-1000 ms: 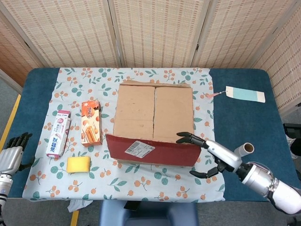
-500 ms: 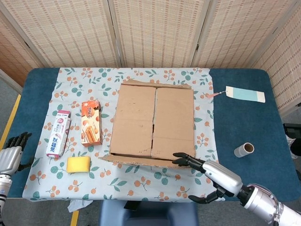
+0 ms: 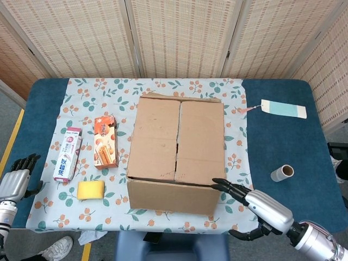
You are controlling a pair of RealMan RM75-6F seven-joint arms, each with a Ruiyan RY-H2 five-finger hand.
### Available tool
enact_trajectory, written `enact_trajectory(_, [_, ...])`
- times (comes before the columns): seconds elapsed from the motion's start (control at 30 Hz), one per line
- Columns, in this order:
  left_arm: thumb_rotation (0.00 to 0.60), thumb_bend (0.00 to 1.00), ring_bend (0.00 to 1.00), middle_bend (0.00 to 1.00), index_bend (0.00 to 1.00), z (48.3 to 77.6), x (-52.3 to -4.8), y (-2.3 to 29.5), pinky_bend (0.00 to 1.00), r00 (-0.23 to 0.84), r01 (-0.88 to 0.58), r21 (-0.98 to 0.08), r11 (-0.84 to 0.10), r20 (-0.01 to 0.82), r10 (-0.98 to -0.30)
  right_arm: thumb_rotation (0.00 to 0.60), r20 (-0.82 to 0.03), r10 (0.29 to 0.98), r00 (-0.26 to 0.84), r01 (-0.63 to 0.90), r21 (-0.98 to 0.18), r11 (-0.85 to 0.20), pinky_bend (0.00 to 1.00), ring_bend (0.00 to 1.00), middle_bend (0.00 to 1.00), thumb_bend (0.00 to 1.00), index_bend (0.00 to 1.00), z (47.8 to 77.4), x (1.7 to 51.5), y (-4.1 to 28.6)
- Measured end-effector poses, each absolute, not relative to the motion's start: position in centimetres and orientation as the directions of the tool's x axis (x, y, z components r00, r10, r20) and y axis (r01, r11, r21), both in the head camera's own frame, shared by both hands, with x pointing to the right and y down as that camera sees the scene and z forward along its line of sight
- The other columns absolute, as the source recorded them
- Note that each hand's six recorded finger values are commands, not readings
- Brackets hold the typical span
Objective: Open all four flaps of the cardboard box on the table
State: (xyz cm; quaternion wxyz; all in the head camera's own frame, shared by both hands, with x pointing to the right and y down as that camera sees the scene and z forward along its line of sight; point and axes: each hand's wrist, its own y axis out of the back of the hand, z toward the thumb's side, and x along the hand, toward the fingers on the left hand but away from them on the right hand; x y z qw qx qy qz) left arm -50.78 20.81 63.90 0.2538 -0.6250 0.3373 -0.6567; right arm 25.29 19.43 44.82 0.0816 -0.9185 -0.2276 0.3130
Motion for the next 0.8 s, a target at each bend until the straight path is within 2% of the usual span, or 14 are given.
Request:
enact_trajectory(0.03, [0.600,0.49,0.09,0.06,0.00,63.9,-50.7,20.8,0.03,-0.084,-0.088,-0.759,-0.645,0.651,-0.755,0.600,-0.531,0.477,0.701,0.356,-0.319,-0.878,0.10,0.13,0.03,0.35,0.20,44.8,25.2,19.2])
enact_trajectory(0.2, [0.600,0.49,0.09,0.06,0.00,64.0,-50.9,20.8,0.02,-0.083,-0.101,-0.754,-0.648,0.656,-0.750,0.600,-0.490,0.518,0.701,0.281,-0.478,-0.832,0.04,0.12,0.04,0.35,0.27,44.4,24.6,18.2])
enact_trajectory(0.3, [0.600,0.49,0.07,0.06,0.00,64.0,-51.0,20.8,0.00,-0.085,-0.104,-0.755,-0.648,0.656,-0.750,0.600,-0.468,0.549,0.692,0.203,-0.604,-0.771,0.00,0.06,0.04,0.35,0.39,44.6,24.4,17.2])
enact_trajectory(0.4, [0.600,0.49,0.06,0.06,0.01,63.5,-50.9,20.6,0.00,-0.083,-0.096,-0.770,-0.631,0.638,-0.765,0.600,-0.436,0.591,0.679,0.122,-0.726,-0.677,0.00,0.04,0.04,0.35,0.44,45.1,24.2,15.8])
enact_trajectory(0.47, [0.600,0.49,0.06,0.07,0.07,63.0,-50.7,20.5,0.00,-0.076,-0.097,-0.784,-0.613,0.620,-0.781,0.597,-0.410,0.622,0.667,0.089,-0.784,-0.614,0.00,0.04,0.04,0.35,0.47,45.8,23.9,14.6])
enact_trajectory(0.57, [0.600,0.49,0.06,0.08,0.28,62.8,-50.7,20.5,0.00,-0.068,-0.111,-0.785,-0.610,0.618,-0.783,0.548,-0.393,0.654,0.647,0.072,-0.822,-0.565,0.00,0.03,0.05,0.35,0.50,47.3,23.4,12.5])
enact_trajectory(0.63, [0.600,0.49,0.07,0.08,0.37,63.0,-51.0,20.5,0.00,-0.070,-0.126,-0.774,-0.621,0.631,-0.772,0.516,-0.405,0.657,0.636,0.064,-0.821,-0.568,0.00,0.03,0.05,0.35,0.53,48.4,22.8,11.1])
enact_trajectory(0.7, [0.600,0.49,0.07,0.08,0.40,63.1,-51.5,20.5,0.00,-0.078,-0.134,-0.766,-0.629,0.641,-0.764,0.497,-0.422,0.648,0.634,0.048,-0.815,-0.578,0.00,0.02,0.05,0.35,0.54,49.3,22.0,10.1])
enact_trajectory(0.8, [0.600,0.49,0.07,0.08,0.41,63.3,-52.0,20.3,0.00,-0.090,-0.150,-0.762,-0.630,0.645,-0.758,0.409,-0.442,0.617,0.651,0.010,-0.808,-0.590,0.00,0.01,0.06,0.35,0.56,50.6,19.9,8.7])
